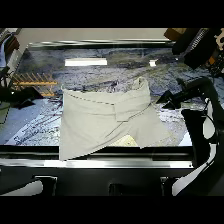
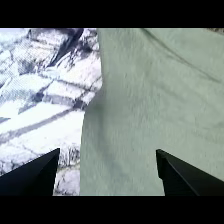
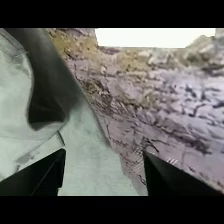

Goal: Fold the clothes and pants, and hang the long-sleeved shirts on hangers.

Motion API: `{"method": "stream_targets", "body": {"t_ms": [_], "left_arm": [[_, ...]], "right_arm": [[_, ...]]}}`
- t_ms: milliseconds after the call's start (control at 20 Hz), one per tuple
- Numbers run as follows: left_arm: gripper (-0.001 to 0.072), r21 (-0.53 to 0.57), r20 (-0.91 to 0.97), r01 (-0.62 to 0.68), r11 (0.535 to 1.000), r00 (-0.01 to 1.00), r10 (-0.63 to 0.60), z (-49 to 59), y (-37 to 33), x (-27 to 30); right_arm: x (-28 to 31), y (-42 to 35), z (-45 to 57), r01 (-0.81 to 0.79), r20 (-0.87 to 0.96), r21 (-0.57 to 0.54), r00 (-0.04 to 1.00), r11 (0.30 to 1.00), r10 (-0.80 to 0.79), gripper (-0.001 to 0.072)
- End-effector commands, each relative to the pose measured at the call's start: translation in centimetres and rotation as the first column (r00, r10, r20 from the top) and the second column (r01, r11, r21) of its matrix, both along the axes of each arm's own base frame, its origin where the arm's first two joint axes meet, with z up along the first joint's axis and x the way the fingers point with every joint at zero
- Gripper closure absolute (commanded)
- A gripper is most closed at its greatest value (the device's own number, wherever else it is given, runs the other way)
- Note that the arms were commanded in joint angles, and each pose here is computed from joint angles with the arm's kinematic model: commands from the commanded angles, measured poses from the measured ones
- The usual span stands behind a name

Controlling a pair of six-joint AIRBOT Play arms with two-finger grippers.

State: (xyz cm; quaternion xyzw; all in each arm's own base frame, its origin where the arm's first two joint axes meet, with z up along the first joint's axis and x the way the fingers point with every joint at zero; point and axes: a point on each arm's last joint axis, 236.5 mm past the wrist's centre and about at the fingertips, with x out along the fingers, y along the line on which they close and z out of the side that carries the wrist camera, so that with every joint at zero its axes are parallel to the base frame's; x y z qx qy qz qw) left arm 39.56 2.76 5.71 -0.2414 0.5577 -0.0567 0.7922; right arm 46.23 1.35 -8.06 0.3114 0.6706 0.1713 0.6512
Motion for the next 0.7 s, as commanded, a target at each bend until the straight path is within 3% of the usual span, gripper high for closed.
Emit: {"method": "stream_targets", "body": {"t_ms": [0, 150, 350, 400, 500, 650], "left_arm": [[0.0001, -0.052, -0.003, -0.07, 0.996, 0.998, 0.07, -0.7, -0.2, -5.4], [0.0001, -0.1, 0.005, -0.163, 0.981, 0.986, 0.165, -0.7, 0.7, -7.7], [0.0001, -0.129, -0.039, -0.255, 0.958, 0.967, 0.252, -2.0, 1.6, -11.2], [0.0001, -0.137, -0.06, -0.271, 0.953, 0.962, 0.265, -2.6, 1.5, -12.1], [0.0001, -0.159, -0.112, -0.29, 0.944, 0.955, 0.275, -4.4, 0.6, -13.9], [0.0001, -0.237, -0.299, -0.312, 0.92, 0.925, 0.236, -8.0, -3.0, -18.1]], "right_arm": [[-0.4, 2.0, -2.2, -0.042, -0.026, 0.026, 0.999, 0.999, 0.042, 0.0154], [-0.8, 2.8, -3.1, -0.061, -0.049, 0.03, 0.997, 0.998, 0.062, 0.0175], [-1.7, 3.8, -3.6, -0.119, -0.075, 0.003, 0.99, 0.993, 0.119, 0.0306], [-1.8, 4.0, -3.8, -0.132, -0.077, -0.008, 0.988, 0.991, 0.131, 0.0373], [-2.2, 4.1, -3.7, -0.146, -0.085, -0.01, 0.986, 0.989, 0.144, 0.0631], [-2.5, 3.7, -2.5, -0.157, -0.087, -0.032, 0.984, 0.987, 0.154, 0.066]]}}
